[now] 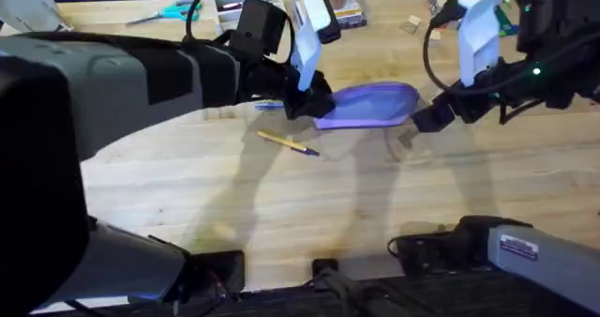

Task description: Unzip the bag, pick up the pens from the table one at a time and place them inside, then zip the bag closed.

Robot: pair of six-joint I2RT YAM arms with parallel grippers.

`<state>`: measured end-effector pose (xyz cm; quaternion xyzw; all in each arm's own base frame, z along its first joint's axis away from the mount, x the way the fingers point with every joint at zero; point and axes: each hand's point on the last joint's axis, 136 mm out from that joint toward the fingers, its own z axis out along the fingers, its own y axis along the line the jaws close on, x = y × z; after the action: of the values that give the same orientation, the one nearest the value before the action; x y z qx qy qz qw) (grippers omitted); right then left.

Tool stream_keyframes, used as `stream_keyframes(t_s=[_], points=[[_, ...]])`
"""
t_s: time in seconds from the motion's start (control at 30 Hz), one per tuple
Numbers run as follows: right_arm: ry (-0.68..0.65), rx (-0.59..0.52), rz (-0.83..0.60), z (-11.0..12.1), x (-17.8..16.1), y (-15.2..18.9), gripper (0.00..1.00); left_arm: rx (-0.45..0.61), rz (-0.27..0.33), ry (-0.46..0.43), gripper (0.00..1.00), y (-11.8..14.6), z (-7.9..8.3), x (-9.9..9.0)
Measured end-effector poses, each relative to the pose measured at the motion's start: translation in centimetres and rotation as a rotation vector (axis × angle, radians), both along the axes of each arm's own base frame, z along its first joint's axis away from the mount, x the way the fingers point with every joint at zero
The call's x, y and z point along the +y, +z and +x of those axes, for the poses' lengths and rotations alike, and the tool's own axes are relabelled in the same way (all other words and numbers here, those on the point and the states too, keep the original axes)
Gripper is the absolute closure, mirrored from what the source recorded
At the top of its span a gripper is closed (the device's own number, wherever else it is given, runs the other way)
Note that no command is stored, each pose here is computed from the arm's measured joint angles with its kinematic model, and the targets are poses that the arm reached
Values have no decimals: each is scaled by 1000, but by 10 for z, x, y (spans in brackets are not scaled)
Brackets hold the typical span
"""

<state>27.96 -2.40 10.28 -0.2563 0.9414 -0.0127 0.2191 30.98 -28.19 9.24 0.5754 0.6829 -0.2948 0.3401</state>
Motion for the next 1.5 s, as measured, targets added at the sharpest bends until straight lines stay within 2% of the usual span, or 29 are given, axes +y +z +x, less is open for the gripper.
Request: stream_keyframes(t_s=[0.27, 0.4, 0.67, 0.8, 1.03, 1.13, 1.17, 1.4, 1.47, 1.5], points=[[77, 24, -28, 0, 0, -8, 4, 0, 0, 0, 959, 0, 0, 0], [99, -52, -22, 16, 2, -1, 4, 0, 0, 0, 959, 0, 0, 0], [129, -86, 69, 20, 18, 5, 5, -2, -1, 0, 959, 0, 0, 0], [133, -93, 84, 22, 21, 6, 41, -3, -1, 0, 959, 0, 0, 0], [137, -18, 122, 24, 24, -19, 70, -3, -1, 0, 959, 0, 0, 0], [141, -4, 143, 25, 27, -24, 194, -3, -1, 0, 958, 0, 0, 0], [145, 2, 155, 25, 28, -26, 358, -3, -1, 0, 958, 0, 1, 0], [152, 0, 174, 25, 32, -25, 780, -4, -1, 0, 956, 0, 1, 0], [151, 1, 182, 24, 34, -25, 939, -5, -2, 0, 956, 1, 1, 0], [155, 0, 181, 24, 34, -25, 959, -6, -2, 0, 956, 1, 1, 0]])
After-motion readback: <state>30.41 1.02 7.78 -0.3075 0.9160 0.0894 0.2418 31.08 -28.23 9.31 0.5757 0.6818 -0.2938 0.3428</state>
